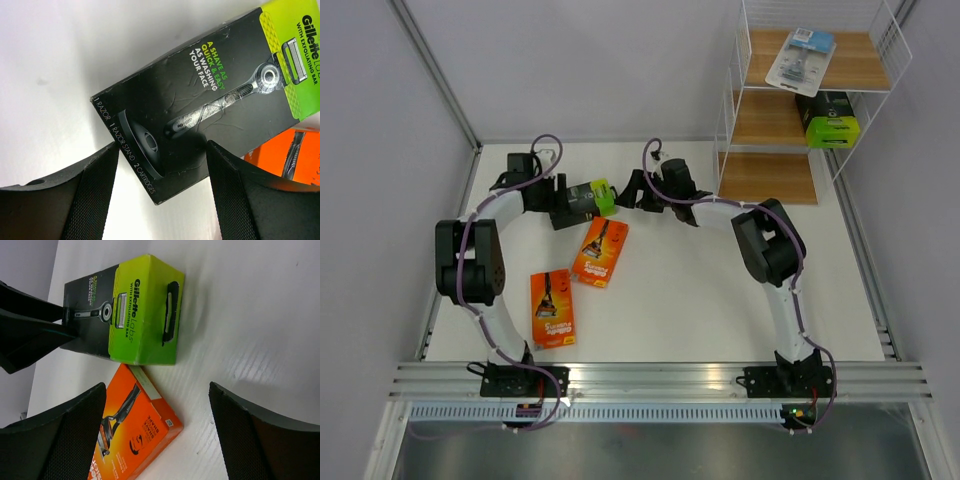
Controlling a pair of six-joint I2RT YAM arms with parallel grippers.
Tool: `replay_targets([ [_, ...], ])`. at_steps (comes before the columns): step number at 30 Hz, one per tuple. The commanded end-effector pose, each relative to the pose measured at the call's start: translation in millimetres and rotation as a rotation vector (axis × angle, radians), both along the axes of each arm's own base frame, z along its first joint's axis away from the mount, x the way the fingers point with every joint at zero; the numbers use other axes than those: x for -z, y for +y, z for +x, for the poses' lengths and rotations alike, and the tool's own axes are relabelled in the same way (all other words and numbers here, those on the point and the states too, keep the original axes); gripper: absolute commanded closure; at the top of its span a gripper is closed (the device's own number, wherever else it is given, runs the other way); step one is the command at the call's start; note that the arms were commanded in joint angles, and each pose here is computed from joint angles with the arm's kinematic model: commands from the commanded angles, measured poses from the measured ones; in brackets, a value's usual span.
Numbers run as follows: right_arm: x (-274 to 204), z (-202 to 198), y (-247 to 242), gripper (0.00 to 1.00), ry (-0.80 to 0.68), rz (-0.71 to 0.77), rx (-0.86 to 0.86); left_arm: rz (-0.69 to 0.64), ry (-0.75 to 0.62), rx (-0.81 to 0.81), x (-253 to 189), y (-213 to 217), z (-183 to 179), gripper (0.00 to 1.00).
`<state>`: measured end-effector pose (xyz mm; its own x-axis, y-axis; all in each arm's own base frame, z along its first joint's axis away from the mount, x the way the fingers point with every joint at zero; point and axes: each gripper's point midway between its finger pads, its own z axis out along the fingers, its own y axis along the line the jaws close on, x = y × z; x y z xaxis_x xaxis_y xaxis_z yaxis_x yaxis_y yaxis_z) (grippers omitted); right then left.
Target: Place and organize the shaving razors onto the shelf
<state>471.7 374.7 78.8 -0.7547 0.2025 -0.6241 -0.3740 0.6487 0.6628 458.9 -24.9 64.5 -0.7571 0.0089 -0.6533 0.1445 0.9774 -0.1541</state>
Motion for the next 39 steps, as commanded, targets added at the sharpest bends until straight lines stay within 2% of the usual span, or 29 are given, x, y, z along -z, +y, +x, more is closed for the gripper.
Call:
replay_targets([
  [1,-20.9,15.2,7.3,0.11,-0.064,0.050,0.040,0.093,0.009,0.165,9.1,-31.6,2.2,0.24],
  [6,-12.5,12.8,-17.0,0.19,-0.042,0.004,0.146,0.109,-0.002,0.203,10.1,-36.5,7.6,0.25],
  [8,-33.9,8.3,-28.3,0.21,-0.077,0.009,0.180,0.108,-0.020,0.246,8.1,-40.2,7.7,0.25],
  [9,-23.0,1.9,-42.2,0.21,-0.065,-0.023,0.224,0.105,-0.043,0.261,3.2,-42.9,10.3,0.25],
  [10,-44.6,-0.5,-49.5,0.24,-0.100,-0.007,0.247,0.108,-0.055,0.280,1.8,-45.4,11.2,0.25],
  [12,-37.3,-7.2,-75.6,0.29,-0.067,-0.026,0.314,0.108,-0.080,0.314,-2.6,-52.2,14.5,0.25],
  [13,-51.0,-7.0,-86.2,0.37,-0.080,-0.010,0.350,0.121,-0.100,0.354,-5.8,-59.8,15.9,0.25],
  [15,-48.2,-6.3,-109.2,0.38,-0.065,0.010,0.379,0.127,-0.123,0.410,-8.9,-72.3,16.4,0.25],
  [20,-52.1,-16.6,-110.1,0.40,-0.058,0.089,0.285,0.141,-0.201,0.583,-16.7,-114.2,10.0,0.25],
  [25,-33.0,-26.6,-108.2,0.43,0.015,0.136,0.291,0.125,-0.256,0.713,-24.8,-148.0,2.7,0.25],
  [29,-9.6,-38.0,-117.0,0.45,0.083,0.087,0.320,0.121,-0.268,0.735,-27.7,-154.1,0.7,0.25],
  [33,-5.9,-37.8,-128.9,0.45,0.064,0.055,0.379,0.129,-0.265,0.722,-28.3,-151.5,0.3,0.25],
  [37,-8.8,-36.6,-121.6,0.45,0.028,0.047,0.351,0.140,-0.269,0.614,-45.8,-143.0,7.6,0.25],
  [39,-12.3,-40.4,-113.5,0.46,0.000,0.029,0.317,0.136,-0.298,0.541,-72.1,-137.3,9.7,0.24],
])
